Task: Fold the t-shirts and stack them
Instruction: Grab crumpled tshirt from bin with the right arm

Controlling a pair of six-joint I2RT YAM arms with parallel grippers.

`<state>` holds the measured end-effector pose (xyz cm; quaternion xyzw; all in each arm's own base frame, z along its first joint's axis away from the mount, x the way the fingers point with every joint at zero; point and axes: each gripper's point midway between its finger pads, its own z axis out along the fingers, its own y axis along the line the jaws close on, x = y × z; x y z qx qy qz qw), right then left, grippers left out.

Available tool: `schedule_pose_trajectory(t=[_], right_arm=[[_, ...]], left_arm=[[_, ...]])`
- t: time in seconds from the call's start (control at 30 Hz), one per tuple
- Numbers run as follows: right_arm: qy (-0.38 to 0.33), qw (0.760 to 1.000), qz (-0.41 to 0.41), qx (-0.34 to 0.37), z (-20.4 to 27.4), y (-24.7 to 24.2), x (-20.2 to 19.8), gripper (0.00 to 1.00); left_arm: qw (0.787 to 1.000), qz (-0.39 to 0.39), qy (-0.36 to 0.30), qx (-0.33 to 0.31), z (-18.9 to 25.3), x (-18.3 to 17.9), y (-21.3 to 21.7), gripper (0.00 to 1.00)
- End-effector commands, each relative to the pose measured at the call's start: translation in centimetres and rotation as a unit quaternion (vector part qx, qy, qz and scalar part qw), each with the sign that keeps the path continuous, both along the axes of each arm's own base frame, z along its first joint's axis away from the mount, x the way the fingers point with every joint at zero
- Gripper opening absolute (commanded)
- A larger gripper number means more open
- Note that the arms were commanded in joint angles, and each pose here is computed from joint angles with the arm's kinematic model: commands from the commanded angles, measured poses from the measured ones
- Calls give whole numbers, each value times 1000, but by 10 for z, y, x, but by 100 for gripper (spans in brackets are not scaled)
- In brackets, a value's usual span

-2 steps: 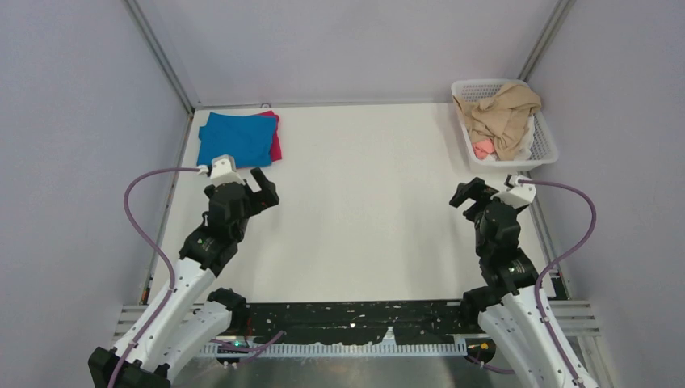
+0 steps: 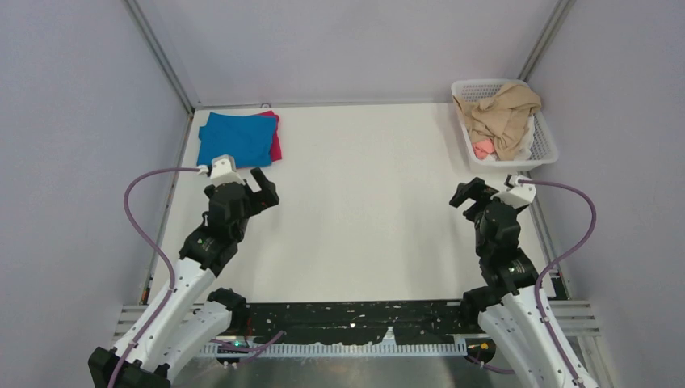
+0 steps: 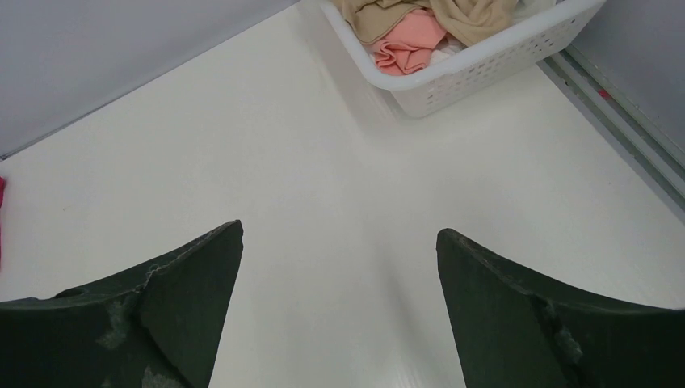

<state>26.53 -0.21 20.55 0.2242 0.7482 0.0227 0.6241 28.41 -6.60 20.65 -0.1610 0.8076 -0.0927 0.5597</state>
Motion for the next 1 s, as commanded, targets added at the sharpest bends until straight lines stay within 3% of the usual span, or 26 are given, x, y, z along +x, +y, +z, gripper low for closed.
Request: schedule_pose_trajectory(t=[0.0, 0.1, 0.13, 0.17, 0.2, 0.23, 0.27, 0.3, 0.33, 0.37, 0.47, 0.5, 0.53, 0.57, 0.6, 0.77, 0.97], right_arm=[[-27, 1000, -7, -3, 45, 1, 18, 95], [-10, 1000, -16, -15, 66, 2, 46, 95], [32, 999, -19, -26, 50, 2, 60, 95], [19, 999, -23, -19, 77, -3, 72, 95], [68, 997, -22, -26, 57, -6, 89, 95], [51, 998, -32, -15, 83, -19, 104, 95], [99, 994, -37, -9, 59, -21, 124, 95], [78, 995, -57, -3, 87, -33, 141, 95], [133, 988, -75, -8, 55, -42, 160, 95], [111, 990, -92, -6, 82, -49, 177, 95], [148, 976, -162, 13, 64, -86, 229, 95], [171, 971, -165, 19, 38, -89, 245, 95], [147, 975, -166, 29, 54, -93, 261, 95], [160, 972, -172, 33, 32, -96, 276, 95], [136, 974, -176, 37, 48, -100, 289, 95], [120, 972, -196, 39, 20, -114, 339, 95], [101, 973, -201, 51, -4, -119, 376, 95]], left_arm=[[1000, 0, -28, -12, 24, 7, -3, 100], [999, -4, -33, -11, 27, 9, -4, 100], [999, -5, -35, -12, 27, 10, -5, 100], [999, -7, -34, -12, 26, 11, -6, 100], [999, -7, -34, -11, 26, 12, -6, 100], [999, -5, -33, -12, 25, 13, -6, 100], [999, -5, -33, -11, 25, 15, -7, 100], [999, -5, -34, -11, 24, 16, -7, 100], [999, -4, -35, -10, 23, 18, -8, 100], [999, -4, -34, -9, 21, 20, -8, 100], [1000, -5, -25, -1, 16, 25, -10, 100], [1000, -9, -18, 3, 13, 28, -12, 99], [1000, -10, -13, 6, 11, 29, -13, 99], [1000, -11, -6, 9, 9, 31, -14, 100], [1000, -11, 0, 12, 7, 32, -14, 100], [1000, -14, 15, 21, 1, 36, -16, 100], [1000, -6, 13, 26, 3, 36, -12, 100]])
